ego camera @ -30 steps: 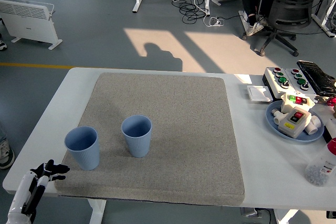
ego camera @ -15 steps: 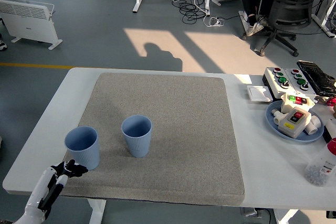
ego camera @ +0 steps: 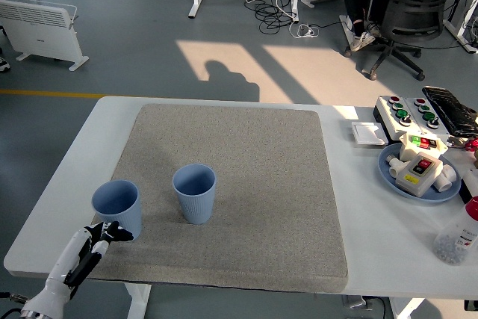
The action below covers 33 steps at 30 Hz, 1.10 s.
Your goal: Push cup pick cup insert cup
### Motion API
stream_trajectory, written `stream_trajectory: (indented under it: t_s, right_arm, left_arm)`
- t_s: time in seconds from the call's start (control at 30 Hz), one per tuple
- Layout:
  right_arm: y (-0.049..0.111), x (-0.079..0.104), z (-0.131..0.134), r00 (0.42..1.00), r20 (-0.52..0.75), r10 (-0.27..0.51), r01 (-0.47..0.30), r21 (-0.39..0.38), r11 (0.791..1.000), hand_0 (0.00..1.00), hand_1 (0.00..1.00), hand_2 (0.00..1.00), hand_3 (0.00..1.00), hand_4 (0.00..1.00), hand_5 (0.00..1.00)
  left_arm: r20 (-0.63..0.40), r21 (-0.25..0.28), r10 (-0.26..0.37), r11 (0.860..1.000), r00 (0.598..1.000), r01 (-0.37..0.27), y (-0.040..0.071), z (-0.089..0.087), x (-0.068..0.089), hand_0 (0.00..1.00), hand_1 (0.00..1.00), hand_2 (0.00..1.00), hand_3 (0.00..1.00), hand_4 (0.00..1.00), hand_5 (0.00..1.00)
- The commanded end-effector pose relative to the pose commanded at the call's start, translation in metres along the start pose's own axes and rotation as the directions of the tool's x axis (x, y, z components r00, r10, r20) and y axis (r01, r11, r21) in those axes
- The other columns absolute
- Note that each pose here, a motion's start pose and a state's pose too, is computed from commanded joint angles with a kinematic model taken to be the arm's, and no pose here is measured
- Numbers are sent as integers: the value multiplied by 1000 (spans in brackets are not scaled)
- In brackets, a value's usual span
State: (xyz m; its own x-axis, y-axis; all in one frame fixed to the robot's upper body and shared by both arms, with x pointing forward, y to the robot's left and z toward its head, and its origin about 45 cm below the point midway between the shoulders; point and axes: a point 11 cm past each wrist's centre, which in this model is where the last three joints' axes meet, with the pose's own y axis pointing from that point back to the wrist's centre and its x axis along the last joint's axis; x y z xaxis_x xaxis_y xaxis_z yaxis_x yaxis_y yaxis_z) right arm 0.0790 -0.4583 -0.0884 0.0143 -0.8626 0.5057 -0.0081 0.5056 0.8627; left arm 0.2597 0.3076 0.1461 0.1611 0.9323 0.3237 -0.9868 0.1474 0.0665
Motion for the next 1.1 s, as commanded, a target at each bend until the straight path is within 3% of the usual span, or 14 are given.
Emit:
stream_trajectory:
  t_s: [0.77,1.1]
  right_arm:
    - [2,-1,-8,1000,6,-4,4,14,1000,711,636,646,587,122,413]
    - [2,-1,-8,1000,7,-4,4,13,1000,712,636,646,587,122,413]
  left_arm:
    - [-26,14,-46,999,999,47,-18,-7,-9,684,619,558,509,649,998]
    - [-9,13,-26,1000,1000,26,-34,-9,0,703,626,560,509,650,998]
